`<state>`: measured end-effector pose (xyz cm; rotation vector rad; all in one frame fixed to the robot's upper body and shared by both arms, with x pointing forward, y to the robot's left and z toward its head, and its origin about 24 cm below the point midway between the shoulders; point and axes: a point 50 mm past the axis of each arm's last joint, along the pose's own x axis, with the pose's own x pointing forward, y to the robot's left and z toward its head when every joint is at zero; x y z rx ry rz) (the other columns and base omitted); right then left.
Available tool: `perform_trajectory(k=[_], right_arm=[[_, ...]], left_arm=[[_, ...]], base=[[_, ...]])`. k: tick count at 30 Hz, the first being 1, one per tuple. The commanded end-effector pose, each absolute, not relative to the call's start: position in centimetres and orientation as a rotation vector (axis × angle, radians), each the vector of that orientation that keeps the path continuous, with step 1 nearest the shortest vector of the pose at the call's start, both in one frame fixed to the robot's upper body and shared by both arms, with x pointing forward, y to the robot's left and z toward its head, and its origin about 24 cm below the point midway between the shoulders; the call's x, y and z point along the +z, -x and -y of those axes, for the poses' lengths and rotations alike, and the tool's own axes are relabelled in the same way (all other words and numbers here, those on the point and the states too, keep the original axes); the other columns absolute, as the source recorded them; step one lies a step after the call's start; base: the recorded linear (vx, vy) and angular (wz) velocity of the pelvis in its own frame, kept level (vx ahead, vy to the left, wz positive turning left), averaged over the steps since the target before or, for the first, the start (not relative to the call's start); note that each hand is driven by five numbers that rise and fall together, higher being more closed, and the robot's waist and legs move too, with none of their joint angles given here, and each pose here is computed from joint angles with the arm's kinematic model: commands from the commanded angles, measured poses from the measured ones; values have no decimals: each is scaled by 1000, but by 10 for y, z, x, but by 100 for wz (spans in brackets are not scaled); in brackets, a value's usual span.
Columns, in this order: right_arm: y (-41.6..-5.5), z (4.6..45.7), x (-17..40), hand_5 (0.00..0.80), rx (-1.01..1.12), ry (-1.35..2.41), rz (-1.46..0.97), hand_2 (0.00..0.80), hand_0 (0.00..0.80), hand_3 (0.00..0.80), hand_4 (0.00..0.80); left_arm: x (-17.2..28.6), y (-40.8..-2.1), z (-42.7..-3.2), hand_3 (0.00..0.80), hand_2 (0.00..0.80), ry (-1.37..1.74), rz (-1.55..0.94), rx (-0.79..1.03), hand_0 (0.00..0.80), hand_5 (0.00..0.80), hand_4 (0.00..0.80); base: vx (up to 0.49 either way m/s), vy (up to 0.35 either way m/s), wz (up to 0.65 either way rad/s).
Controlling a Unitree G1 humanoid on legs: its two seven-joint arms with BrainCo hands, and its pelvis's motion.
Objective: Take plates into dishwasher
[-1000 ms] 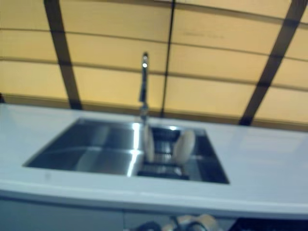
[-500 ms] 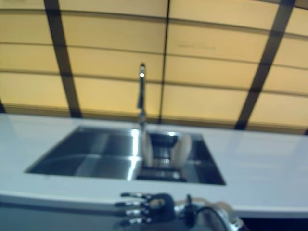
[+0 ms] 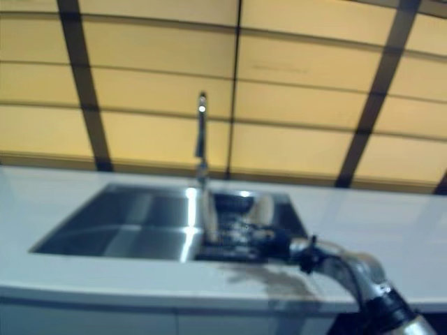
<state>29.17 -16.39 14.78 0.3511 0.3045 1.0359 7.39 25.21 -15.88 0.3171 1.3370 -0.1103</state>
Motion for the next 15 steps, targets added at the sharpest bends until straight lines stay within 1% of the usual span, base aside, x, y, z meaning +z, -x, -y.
perform_trajectory(k=[1,3,7,8,11,12,13,15], right_arm=[[-308,173,194,0,1019,-393,-82,0,0,0,0],[-314,185,201,0,941,-388,-44,0,0,0,0],[-318,193,204,0,886,-375,-25,0,0,0,0],[-323,206,208,0,791,-359,17,0,0,0,0],[-328,222,214,0,668,-359,59,0,0,0,0],[-331,231,219,0,579,-322,94,0,0,0,0],[-332,233,219,0,562,-313,97,0,0,0,0],[-336,246,226,0,450,-207,135,0,0,0,0]], left_arm=[[-156,-84,-260,0,0,-372,-1315,-122,0,0,0],[-156,-85,-259,0,0,-369,-1312,-123,0,0,0],[-156,-85,-258,0,0,-370,-1312,-121,0,0,0],[-156,-86,-258,0,0,-369,-1313,-117,0,0,0],[-156,-87,-258,0,0,-371,-1309,-117,0,0,0],[-155,-89,-258,0,0,-371,-1307,-117,0,0,0],[-155,-89,-257,0,0,-370,-1307,-116,0,0,0],[-156,-91,-255,0,0,-366,-1304,-112,0,0,0]], base=[[-6,13,-4],[-6,16,-4],[0,0,0],[0,0,0],[0,0,0],[0,0,0],[0,0,0],[0,0,0]])
